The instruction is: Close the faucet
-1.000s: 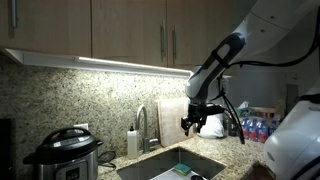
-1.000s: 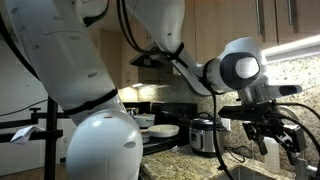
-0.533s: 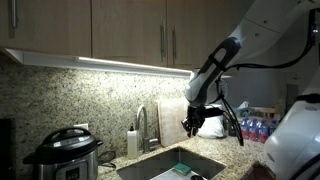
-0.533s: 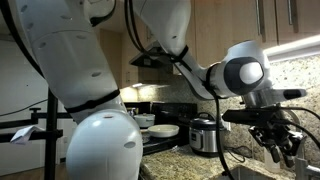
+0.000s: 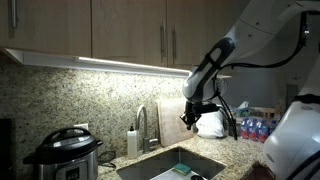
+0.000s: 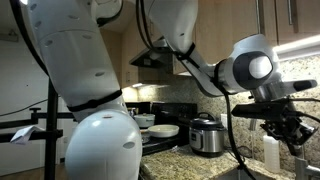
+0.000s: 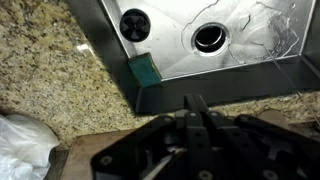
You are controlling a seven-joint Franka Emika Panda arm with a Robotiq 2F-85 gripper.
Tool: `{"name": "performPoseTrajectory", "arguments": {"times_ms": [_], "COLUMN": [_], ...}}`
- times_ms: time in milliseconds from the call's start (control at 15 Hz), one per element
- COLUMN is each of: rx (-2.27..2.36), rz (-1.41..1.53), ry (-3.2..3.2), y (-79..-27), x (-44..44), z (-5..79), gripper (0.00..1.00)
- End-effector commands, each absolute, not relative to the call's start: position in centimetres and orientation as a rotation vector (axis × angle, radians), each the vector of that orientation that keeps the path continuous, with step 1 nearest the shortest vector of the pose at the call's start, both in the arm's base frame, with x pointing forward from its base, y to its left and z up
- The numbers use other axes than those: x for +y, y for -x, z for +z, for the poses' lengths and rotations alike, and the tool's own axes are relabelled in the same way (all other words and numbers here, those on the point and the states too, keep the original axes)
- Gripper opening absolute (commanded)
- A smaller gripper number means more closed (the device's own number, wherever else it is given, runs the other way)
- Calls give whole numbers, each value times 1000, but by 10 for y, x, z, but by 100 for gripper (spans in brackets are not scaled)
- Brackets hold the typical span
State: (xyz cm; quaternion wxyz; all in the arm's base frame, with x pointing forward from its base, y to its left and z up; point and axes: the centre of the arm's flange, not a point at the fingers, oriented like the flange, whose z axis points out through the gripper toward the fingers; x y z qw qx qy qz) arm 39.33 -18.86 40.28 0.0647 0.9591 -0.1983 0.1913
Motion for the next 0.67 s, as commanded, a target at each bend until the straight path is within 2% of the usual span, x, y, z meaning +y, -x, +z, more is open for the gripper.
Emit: {"name": "performPoseTrajectory", "arguments": {"times_ms": [0,600], "rx": [-585,-531], "rz": [748,987], "ry": [-2818,-2713], "y": [-406,-449], "x": [-196,-214], "z": [415,372], "gripper": [0,0]}}
